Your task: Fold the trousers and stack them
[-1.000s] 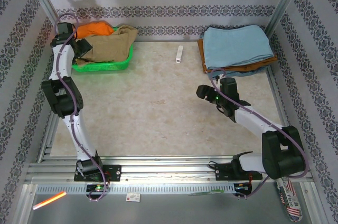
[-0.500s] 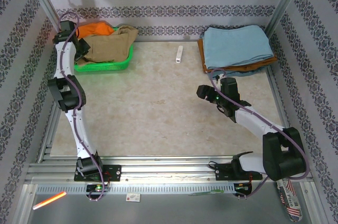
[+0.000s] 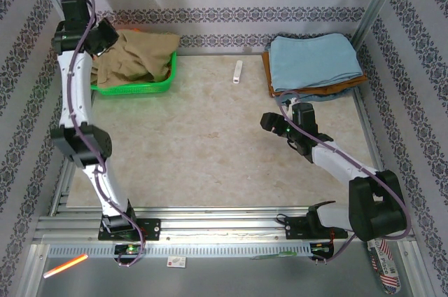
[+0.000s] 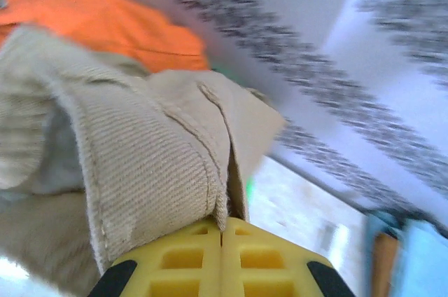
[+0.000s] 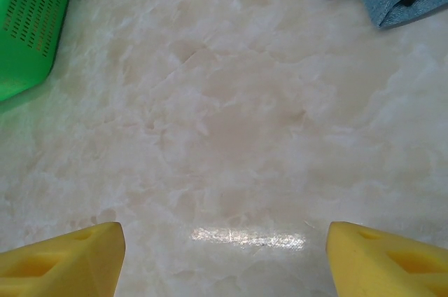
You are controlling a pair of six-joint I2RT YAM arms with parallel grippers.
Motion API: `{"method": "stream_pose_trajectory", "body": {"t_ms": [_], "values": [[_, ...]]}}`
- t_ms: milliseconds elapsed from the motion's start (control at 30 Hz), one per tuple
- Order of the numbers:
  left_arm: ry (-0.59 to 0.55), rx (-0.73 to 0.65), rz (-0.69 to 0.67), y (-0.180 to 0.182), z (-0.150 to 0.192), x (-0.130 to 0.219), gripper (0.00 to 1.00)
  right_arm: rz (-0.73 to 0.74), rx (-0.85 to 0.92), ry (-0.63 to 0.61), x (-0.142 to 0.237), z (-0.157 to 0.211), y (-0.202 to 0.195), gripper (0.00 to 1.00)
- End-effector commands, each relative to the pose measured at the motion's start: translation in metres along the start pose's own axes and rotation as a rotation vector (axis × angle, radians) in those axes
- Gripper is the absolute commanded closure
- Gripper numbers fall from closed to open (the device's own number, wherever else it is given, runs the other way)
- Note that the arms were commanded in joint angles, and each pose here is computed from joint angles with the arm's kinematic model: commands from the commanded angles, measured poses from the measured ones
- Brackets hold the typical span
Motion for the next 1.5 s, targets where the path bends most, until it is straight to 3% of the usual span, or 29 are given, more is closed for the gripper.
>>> {"method": "stream_pose_trajectory", "body": {"t_ms": [0, 200, 300, 433, 467, 500, 533, 567, 600, 633, 767, 867, 933, 1233, 1467], "values": [[0.002, -0.109, 0.208, -0.052, 0.023, 0.055, 1.00, -0.022, 0.023, -0.040, 0.005, -0.012, 0.010, 0.24], [0.120, -0.311, 0.442, -0.109, 0.129, 0.124, 1.00, -0.023, 0.025, -0.053, 0.009, -0.013, 0.012, 0.24], [0.259, -0.394, 0.495, -0.101, 0.205, 0.130, 1.00, -0.015, 0.027, -0.059, 0.010, -0.013, 0.011, 0.24], [0.433, -0.457, 0.534, -0.061, 0.300, 0.139, 1.00, -0.006, 0.019, -0.063, 0.010, -0.012, 0.009, 0.24], [0.499, -0.485, 0.556, -0.050, 0.326, 0.144, 0.95, -0.007, 0.017, -0.061, 0.009, -0.012, 0.009, 0.23], [0.555, -0.490, 0.575, -0.041, 0.347, 0.149, 0.63, -0.008, 0.014, -0.058, 0.008, -0.012, 0.009, 0.23], [0.607, -0.500, 0.596, -0.032, 0.365, 0.153, 0.42, -0.012, 0.014, -0.055, 0.008, -0.011, 0.010, 0.23], [0.641, -0.518, 0.618, -0.023, 0.379, 0.159, 0.29, -0.014, 0.012, -0.053, 0.007, -0.011, 0.010, 0.22], [0.633, -0.516, 0.617, -0.014, 0.385, 0.161, 0.08, -0.013, 0.010, -0.051, 0.006, -0.011, 0.010, 0.23], [0.626, -0.516, 0.625, -0.006, 0.386, 0.165, 0.00, -0.012, 0.011, -0.049, 0.006, -0.011, 0.010, 0.22], [0.469, -0.528, 0.544, 0.014, 0.361, 0.173, 0.00, -0.003, 0.005, -0.044, 0.003, -0.009, 0.008, 0.22], [0.283, -0.513, 0.307, 0.030, 0.330, 0.158, 0.00, -0.002, 0.012, -0.037, 0.001, -0.008, 0.009, 0.23], [0.227, -0.486, 0.192, 0.035, 0.319, 0.141, 0.00, -0.002, 0.020, -0.031, -0.001, -0.007, 0.010, 0.22], [0.260, -0.380, -0.077, 0.013, 0.300, 0.009, 0.00, 0.006, 0.032, -0.026, -0.001, -0.006, 0.010, 0.21], [0.265, -0.498, -0.417, 0.035, 0.323, -0.099, 0.00, 0.005, 0.032, -0.019, -0.002, -0.007, 0.010, 0.19]]}}
Point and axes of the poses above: each hand's point on the last joint's axis, 136 mm out from that joint toward the fingers, its own x axis back along the fingers, its own y axis along the line the jaws close on, z = x × y, the point moved 5 cm from there along x, back along the fingers, and after that the axes turned 12 degrees about x, right-handed, at the moved point
